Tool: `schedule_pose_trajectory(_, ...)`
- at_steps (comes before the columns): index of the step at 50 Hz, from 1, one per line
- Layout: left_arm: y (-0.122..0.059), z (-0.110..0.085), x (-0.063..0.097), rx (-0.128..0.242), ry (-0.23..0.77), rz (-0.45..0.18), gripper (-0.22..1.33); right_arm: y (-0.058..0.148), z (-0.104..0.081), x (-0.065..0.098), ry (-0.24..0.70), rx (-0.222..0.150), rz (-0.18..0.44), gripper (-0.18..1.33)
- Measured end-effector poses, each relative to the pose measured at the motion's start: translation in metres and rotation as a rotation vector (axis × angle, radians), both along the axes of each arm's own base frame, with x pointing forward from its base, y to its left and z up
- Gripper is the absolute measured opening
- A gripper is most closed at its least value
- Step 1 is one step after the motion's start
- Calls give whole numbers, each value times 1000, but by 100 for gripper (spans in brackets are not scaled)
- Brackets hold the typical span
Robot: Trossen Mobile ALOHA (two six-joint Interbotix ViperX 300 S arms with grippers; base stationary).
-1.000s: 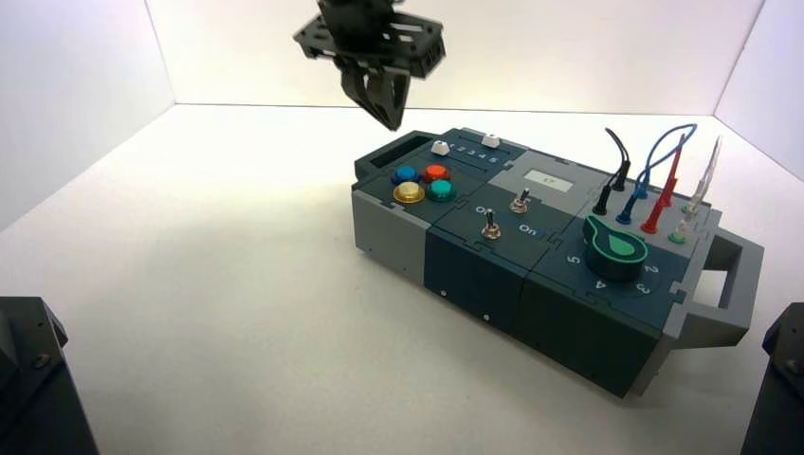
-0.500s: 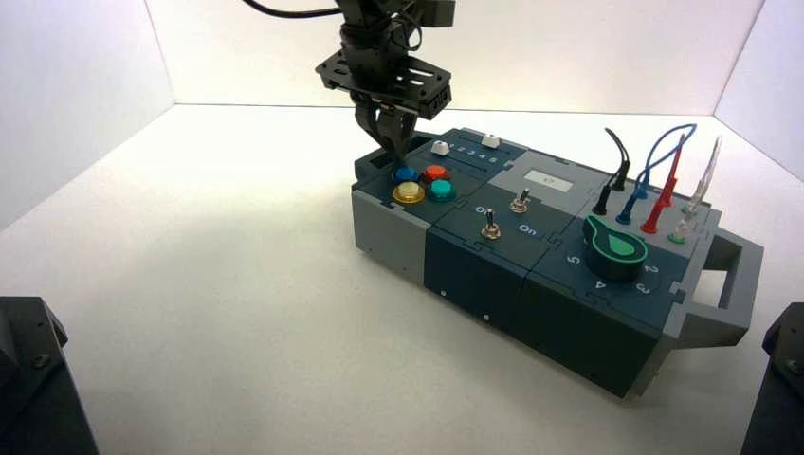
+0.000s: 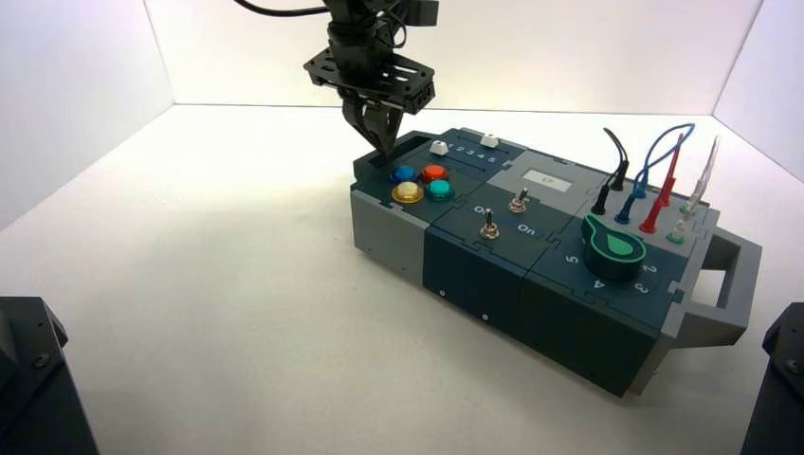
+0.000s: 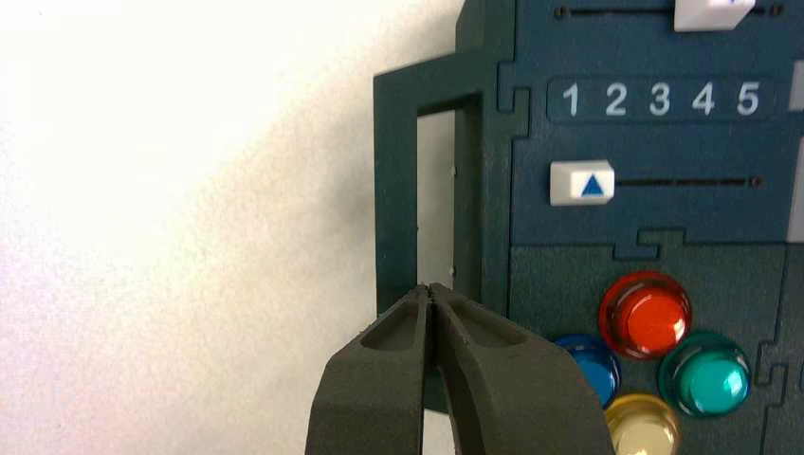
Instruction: Move the box away.
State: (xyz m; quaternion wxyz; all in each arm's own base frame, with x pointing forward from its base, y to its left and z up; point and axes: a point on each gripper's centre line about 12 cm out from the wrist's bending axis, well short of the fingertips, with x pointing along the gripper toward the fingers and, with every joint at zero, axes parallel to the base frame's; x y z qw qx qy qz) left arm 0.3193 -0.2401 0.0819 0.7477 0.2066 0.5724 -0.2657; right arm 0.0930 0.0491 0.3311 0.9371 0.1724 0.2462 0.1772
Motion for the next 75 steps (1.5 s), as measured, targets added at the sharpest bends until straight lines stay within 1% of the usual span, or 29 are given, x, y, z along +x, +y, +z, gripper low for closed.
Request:
schedule_pose_trajectory(1,0,1,0,-2,-2,1,-16,0,0,0,0,-1,-1,-14)
schedule_pose_trajectory(12,6,-4,-8,40,52,-5,-16,0,1,3,-7,4,-8,-14)
schedule_pose_trajectory(20,9,-5,-12,49,65,-7,-16,0,0,6,1,6,-8,-14)
schedule_pose_trajectory(21,11,-5,-15,55,72,-7,-16,0,0,7,3,4,-8,-14)
schedule_pose_trajectory(32,22,-5,-26,75,101,-1,-16,0,-1,11,5,1,-9,-14)
schedule_pose_trajectory(41,33,-3,-38,103,137,1,-16,0,-2,16,17,-2,-9,-14)
schedule_pose_trajectory(44,38,-2,-44,117,144,-2,-16,0,-3,18,23,-6,-7,-14)
schedule_pose_trajectory(47,43,-1,-47,128,144,-2,-16,0,-3,19,28,-6,-7,-14)
schedule_pose_trajectory(55,56,4,-48,148,137,16,-16,1,-3,20,30,-4,-5,-14)
schedule_pose_trajectory(57,66,4,-48,164,143,30,-16,1,-3,20,30,-6,-3,-14)
schedule_pose_trajectory(59,76,4,-45,171,145,54,-16,1,-3,20,29,-7,-2,-14)
schedule_pose_trajectory(60,85,3,-43,177,149,77,-16,1,-3,20,30,-7,-2,-14)
schedule_pose_trajectory(61,86,3,-43,177,150,78,-16,1,-4,20,32,-6,-3,-14)
schedule_pose_trajectory(63,97,1,-42,188,158,102,-16,1,-3,20,30,-7,-1,-14)
schedule_pose_trajectory(65,103,1,-41,192,161,112,-16,1,-4,20,32,-4,-1,-14)
schedule_pose_trajectory(72,110,1,-41,198,158,124,-16,2,-4,22,41,3,2,-14)
schedule_pose_trajectory(75,111,5,-40,189,142,128,-16,2,-5,23,45,2,4,-14)
